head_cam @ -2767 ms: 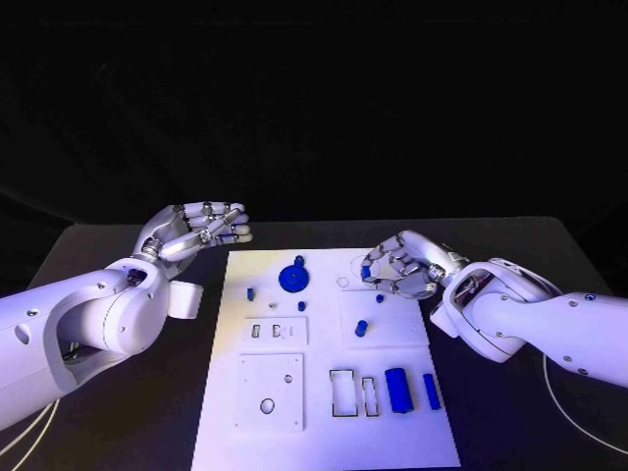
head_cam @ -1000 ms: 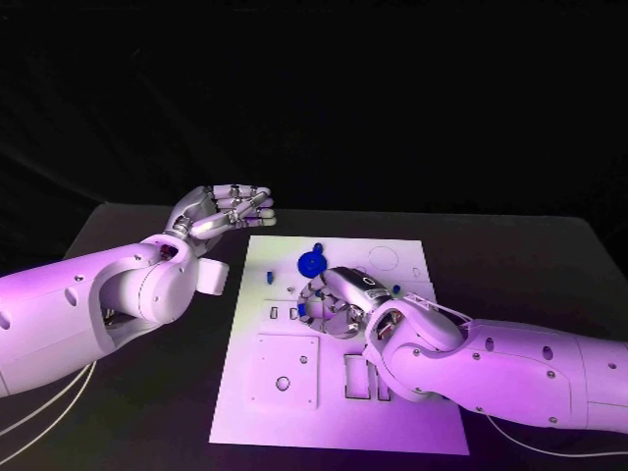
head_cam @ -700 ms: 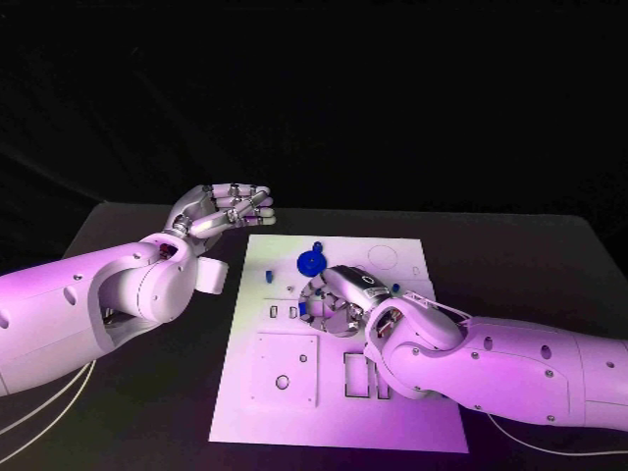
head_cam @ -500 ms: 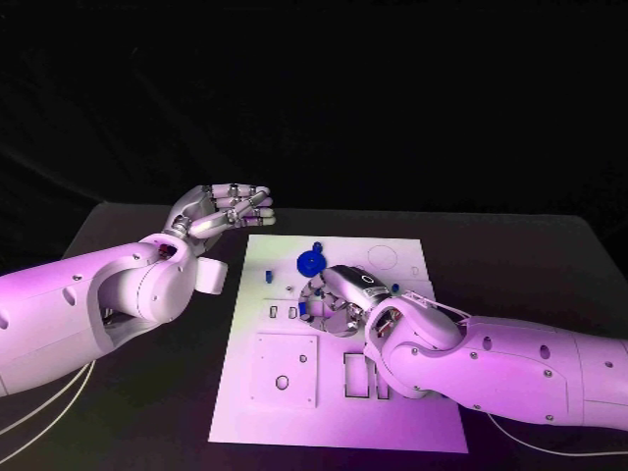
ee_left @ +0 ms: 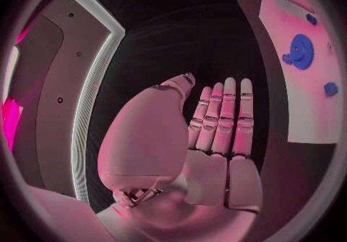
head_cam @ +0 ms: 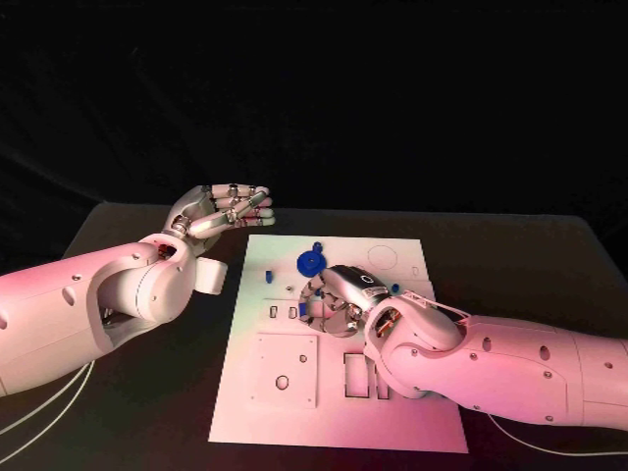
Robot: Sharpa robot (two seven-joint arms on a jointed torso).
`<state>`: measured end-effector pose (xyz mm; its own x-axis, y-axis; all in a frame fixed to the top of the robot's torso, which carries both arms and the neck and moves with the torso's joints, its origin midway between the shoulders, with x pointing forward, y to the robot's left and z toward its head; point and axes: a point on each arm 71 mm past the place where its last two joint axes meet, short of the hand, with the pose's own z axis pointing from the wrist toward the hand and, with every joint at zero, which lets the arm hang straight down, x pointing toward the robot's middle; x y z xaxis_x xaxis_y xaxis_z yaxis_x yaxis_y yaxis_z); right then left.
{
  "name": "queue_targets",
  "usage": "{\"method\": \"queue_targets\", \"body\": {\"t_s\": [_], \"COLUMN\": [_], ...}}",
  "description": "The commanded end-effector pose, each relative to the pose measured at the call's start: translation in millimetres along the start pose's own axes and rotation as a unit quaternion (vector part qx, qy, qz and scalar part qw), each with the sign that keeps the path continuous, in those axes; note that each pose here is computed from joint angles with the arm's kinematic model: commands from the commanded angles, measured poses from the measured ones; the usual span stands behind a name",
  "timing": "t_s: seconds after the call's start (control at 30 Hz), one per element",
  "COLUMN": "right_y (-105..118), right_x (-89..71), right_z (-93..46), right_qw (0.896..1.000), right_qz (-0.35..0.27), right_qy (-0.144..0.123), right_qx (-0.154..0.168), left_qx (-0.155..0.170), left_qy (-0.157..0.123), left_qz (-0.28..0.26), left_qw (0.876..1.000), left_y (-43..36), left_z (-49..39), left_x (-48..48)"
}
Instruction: Assemble the parts on the task board
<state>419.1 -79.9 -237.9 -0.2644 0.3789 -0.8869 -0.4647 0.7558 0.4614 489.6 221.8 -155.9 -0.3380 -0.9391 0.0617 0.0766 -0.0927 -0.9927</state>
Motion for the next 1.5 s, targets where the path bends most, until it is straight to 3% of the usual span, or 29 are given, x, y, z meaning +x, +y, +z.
{"method": "queue_targets", "body": {"t_s": [0.03, 0.8, 1.07, 1.3, 1.5], "right_y": [1, 3, 5, 8, 0], "right_x": [3.2, 3.7, 1.5, -8.4, -41.3], "right_z": [-0.5, 0.6, -1.3, -13.2, -24.2], "right_qw": [1.0, 1.0, 1.0, 0.999, 0.996], "right_qz": [-0.011, -0.012, -0.015, -0.01, 0.035], "right_qy": [0.011, 0.009, -0.002, -0.03, -0.073], "right_qx": [0.001, -0.001, -0.012, -0.027, -0.028], "left_qx": [0.003, 0.001, 0.0, -0.001, -0.019], "left_qy": [0.009, 0.01, 0.01, 0.007, 0.013], "left_qz": [-0.005, -0.006, -0.006, -0.004, 0.023], "left_qw": [1.0, 1.0, 1.0, 1.0, 0.999], "left_y": [-0.9, -0.5, -0.4, 0.2, 4.0], "left_z": [0.1, 0.1, 0.1, 0.3, 0.8], "left_x": [2.3, 1.9, 1.6, 0.1, -2.1]}}
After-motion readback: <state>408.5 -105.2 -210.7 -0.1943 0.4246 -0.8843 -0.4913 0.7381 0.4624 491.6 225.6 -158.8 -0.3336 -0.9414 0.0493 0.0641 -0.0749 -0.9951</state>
